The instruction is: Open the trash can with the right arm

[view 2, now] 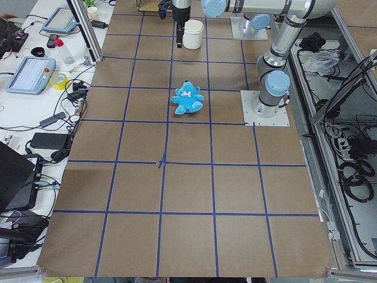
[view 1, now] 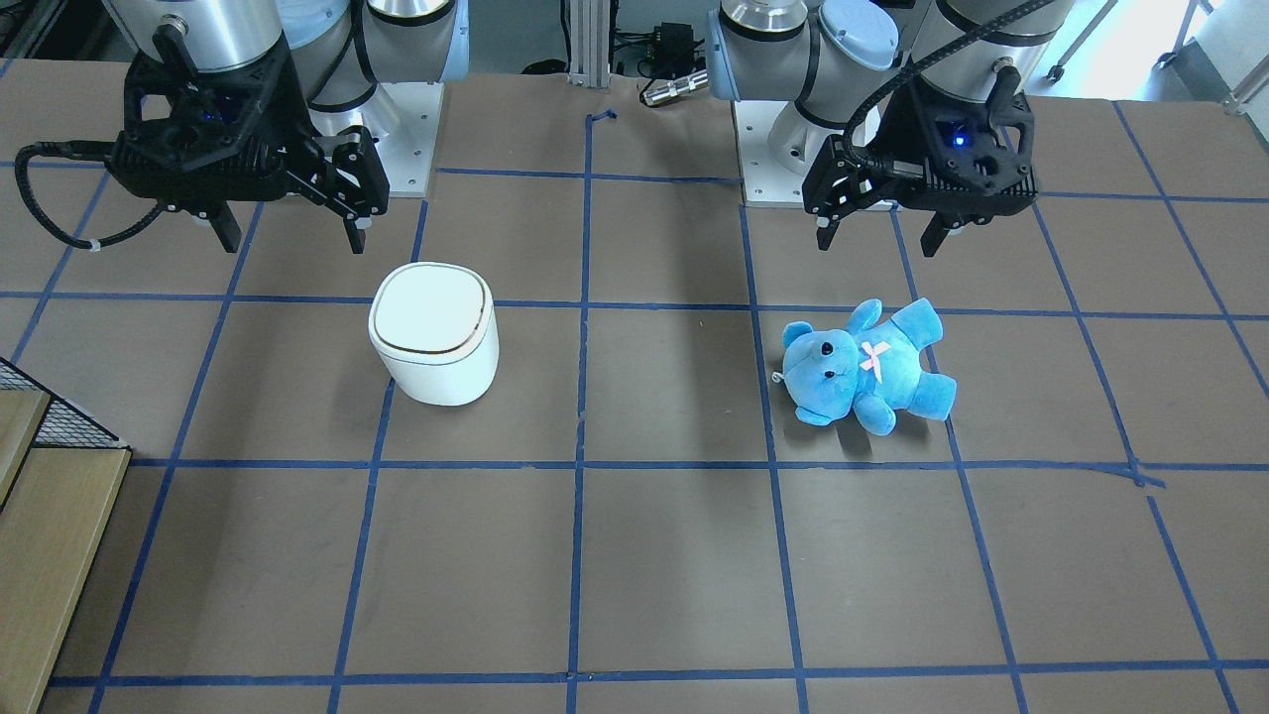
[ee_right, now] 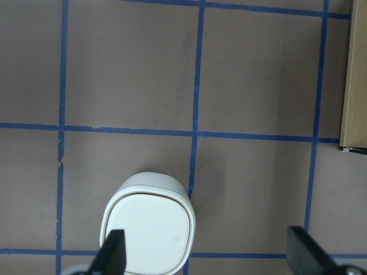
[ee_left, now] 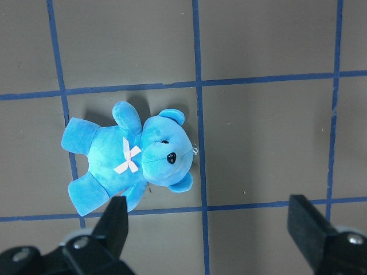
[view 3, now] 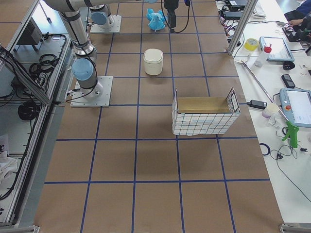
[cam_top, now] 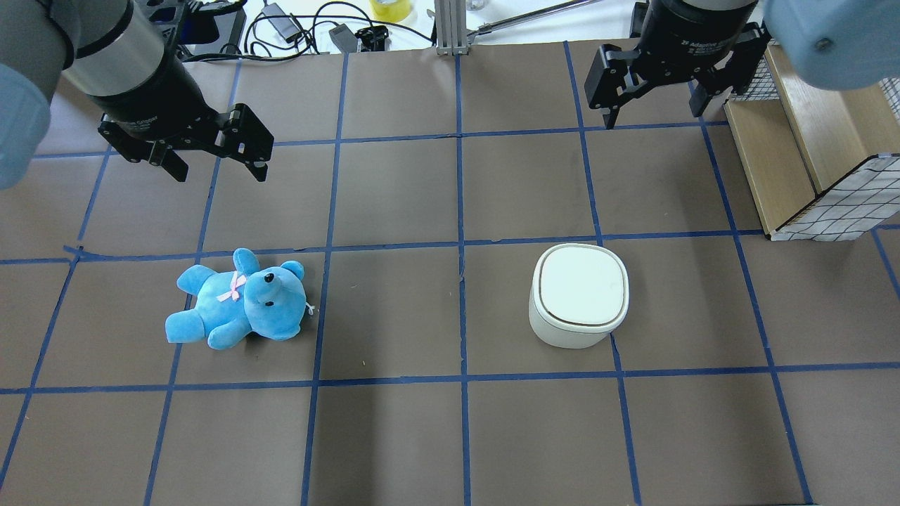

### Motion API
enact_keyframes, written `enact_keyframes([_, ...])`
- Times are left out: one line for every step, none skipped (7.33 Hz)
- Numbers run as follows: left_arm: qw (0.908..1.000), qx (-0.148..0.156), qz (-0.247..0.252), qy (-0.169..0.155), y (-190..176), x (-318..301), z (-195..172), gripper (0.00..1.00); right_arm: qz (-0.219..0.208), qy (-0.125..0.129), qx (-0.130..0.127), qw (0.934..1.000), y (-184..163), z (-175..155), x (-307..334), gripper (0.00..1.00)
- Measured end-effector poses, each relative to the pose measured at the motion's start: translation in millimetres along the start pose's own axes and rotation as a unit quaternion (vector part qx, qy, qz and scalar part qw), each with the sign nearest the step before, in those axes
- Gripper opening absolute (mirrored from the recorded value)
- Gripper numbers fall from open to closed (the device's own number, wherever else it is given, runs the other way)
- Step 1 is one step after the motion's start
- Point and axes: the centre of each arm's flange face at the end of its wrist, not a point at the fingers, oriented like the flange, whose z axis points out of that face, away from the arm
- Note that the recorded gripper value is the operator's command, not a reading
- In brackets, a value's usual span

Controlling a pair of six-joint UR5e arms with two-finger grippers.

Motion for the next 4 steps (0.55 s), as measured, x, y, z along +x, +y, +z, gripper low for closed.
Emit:
enact_keyframes([1.0000, 0.000, 0.000, 0.000, 0, 0, 0, 1.00, 0.000, 0.000, -0.002, 1.0000, 0, 1, 0, 0.85])
enact_keyframes([1.0000, 0.000, 0.000, 0.000, 0, 0, 0, 1.00, 0.000, -0.001, -0.005, 1.0000, 0, 4, 0, 0.11])
enact_keyframes([1.0000, 0.000, 0.000, 0.000, 0, 0, 0, 1.00, -0.001, -0.003, -0.017, 0.9998, 1, 12, -3, 0.00])
enact_keyframes([1.0000, 0.000, 0.000, 0.000, 0, 0, 0, 1.00, 0.000, -0.005, -0.049, 0.9988, 8, 33, -9, 0.00])
